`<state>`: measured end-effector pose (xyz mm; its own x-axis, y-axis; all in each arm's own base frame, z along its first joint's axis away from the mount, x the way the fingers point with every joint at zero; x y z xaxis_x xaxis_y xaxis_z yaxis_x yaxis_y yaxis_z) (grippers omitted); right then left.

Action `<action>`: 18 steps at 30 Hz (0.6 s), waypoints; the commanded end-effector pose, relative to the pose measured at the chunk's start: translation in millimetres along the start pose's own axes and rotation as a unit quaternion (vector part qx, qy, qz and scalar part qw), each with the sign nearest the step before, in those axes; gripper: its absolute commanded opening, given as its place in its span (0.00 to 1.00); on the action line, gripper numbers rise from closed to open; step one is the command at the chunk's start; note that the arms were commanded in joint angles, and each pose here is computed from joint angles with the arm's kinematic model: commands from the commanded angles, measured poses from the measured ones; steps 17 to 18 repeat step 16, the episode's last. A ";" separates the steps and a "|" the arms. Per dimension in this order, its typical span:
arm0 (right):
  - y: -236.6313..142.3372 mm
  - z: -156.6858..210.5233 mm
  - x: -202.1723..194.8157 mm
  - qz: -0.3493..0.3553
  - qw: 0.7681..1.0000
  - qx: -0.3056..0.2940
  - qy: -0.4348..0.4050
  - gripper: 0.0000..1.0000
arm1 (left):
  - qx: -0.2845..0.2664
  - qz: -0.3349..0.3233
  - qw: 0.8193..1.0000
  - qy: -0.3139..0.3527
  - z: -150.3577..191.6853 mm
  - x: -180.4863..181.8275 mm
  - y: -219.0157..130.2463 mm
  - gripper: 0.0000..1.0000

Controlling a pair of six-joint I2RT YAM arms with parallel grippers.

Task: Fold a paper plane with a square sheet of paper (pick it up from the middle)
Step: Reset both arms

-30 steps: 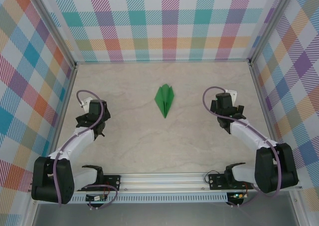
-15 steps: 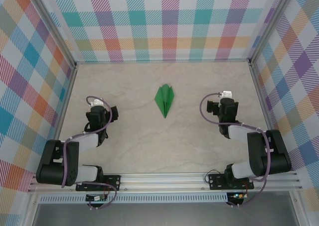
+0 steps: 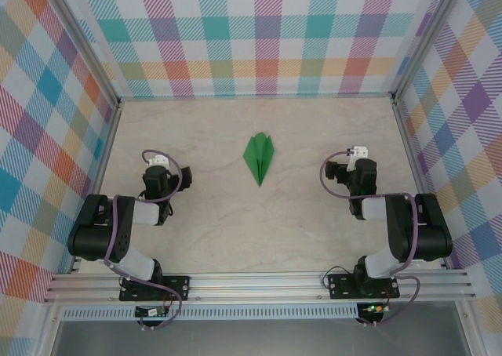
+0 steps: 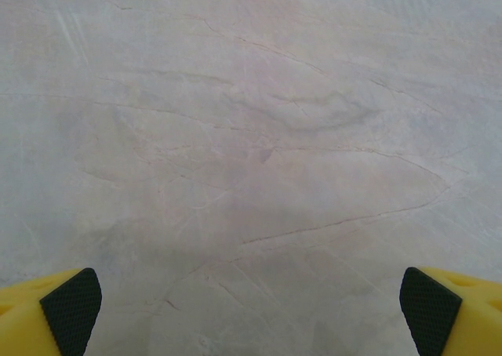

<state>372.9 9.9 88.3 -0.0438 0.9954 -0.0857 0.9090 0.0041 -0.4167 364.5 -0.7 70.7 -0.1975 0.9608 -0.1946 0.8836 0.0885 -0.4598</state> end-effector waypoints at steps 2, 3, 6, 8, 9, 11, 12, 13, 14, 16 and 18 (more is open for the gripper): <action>0.4 -11.3 1.5 -0.014 1.000 -0.025 0.006 1.00 | -0.025 0.015 0.999 0.018 -19.8 -11.5 4.9 1.00; 0.4 -11.5 1.5 -0.014 1.000 -0.025 0.007 1.00 | -0.018 0.032 0.999 0.027 -18.2 -16.9 5.8 1.00; 0.4 -11.6 1.6 -0.014 1.000 -0.025 0.006 1.00 | -0.012 0.046 0.998 0.033 -17.1 -21.1 6.1 1.00; 0.5 -11.6 1.5 -0.014 1.000 -0.025 0.006 1.00 | -0.011 0.047 0.998 0.032 -17.7 -21.2 6.5 1.00; 0.4 -11.9 1.3 -0.014 1.000 -0.026 0.006 1.00 | -0.011 0.047 0.998 0.033 -17.4 -21.4 6.6 1.00; 0.5 -11.9 1.2 -0.014 1.000 -0.026 0.007 1.00 | -0.009 0.046 0.998 0.032 -16.5 -20.8 7.2 1.00; 0.4 -11.2 1.4 -0.014 1.000 -0.025 0.007 1.00 | -0.010 0.046 0.998 0.033 -17.1 -21.3 7.2 1.00; 0.3 -11.8 1.5 -0.014 1.000 -0.026 0.006 1.00 | -0.010 0.047 0.998 0.033 -17.5 -21.7 7.3 1.00; 0.2 -11.4 1.6 -0.015 1.000 -0.025 0.006 1.00 | -0.009 0.046 0.998 0.033 -16.7 -21.0 7.1 1.00; 0.3 -11.7 1.5 -0.014 1.000 -0.026 0.006 1.00 | -0.010 0.046 0.998 0.032 -17.2 -20.9 6.9 1.00; 0.3 -11.7 1.5 -0.014 1.000 -0.026 0.006 1.00 | -0.010 0.046 0.998 0.032 -17.2 -20.9 6.9 1.00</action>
Point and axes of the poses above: each hand's point on the last joint's axis, 136 mm out from that joint toward the fingers, its own y axis out along the fingers, its own x axis along the line the jaws close on, z = x × y, the point moved 2 cm from there along -y, back along the fingers, and after that the axes turned 8 degrees about -y, right-handed, at the moved point
